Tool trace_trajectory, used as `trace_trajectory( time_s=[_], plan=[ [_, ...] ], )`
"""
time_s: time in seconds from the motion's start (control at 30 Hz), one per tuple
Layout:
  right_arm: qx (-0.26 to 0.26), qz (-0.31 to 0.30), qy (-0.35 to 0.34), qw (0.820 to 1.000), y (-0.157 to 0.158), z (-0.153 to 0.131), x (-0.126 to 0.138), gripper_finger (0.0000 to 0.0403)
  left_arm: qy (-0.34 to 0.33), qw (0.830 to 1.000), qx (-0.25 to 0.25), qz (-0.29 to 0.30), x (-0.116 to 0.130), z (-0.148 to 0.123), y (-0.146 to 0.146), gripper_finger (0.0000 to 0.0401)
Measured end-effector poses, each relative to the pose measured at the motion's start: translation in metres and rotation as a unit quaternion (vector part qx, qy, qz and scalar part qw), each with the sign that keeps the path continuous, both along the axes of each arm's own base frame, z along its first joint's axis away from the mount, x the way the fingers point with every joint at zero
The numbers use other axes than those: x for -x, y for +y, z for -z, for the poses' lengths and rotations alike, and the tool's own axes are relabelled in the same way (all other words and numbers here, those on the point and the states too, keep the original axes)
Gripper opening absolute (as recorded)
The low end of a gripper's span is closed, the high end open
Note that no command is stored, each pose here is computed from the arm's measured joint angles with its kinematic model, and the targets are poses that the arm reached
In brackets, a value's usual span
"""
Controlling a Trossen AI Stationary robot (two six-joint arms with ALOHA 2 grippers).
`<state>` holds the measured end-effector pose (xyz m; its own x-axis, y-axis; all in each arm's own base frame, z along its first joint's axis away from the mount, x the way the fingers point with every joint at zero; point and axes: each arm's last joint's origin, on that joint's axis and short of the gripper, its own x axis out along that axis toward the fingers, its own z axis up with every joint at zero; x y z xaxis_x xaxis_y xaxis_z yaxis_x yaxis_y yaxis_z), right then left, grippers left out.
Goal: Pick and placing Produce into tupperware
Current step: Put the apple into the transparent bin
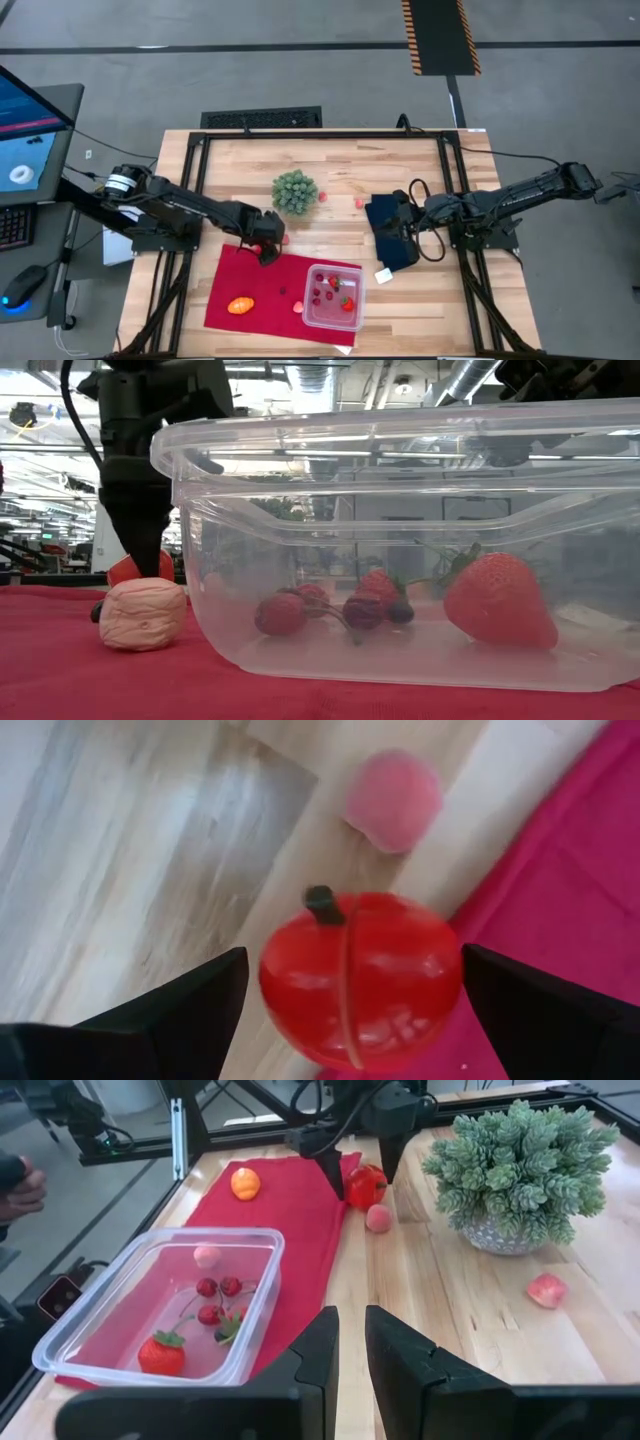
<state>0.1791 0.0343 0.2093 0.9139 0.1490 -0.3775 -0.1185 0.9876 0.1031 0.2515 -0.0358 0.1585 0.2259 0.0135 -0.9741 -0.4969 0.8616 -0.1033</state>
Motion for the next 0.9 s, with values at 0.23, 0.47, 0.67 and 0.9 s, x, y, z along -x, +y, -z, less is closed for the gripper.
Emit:
trace_trajectory(
  time_s=[0.23,0.47,0.67,0.9],
  plan=[
    [0.000,0.000,0.000,1.000,0.0000,0.0000,0.0000,0.0077,-0.001,1.000,0.009,-0.014,-0.0007,-0.0001,0.0026,0.0353],
    [0.000,0.000,0.000,1.000,-0.0001,0.0001,-0.0001,0.0077,0.001,1.000,0.010,-0.016,-0.0003,0.0000,0.0026,0.0352],
    [0.000,0.000,0.000,1.000,0.0000,0.0000,-0.0001,0.0077,0.001,1.000,0.016,-0.018,-0.0005,0.0000,0.0023,0.0352],
    [0.000,0.000,0.000,1.000,-0.0001,0.0000,0.0000,0.0077,-0.002,1.000,0.023,-0.009,-0.0012,-0.0003,0.0017,0.0348]
  ],
)
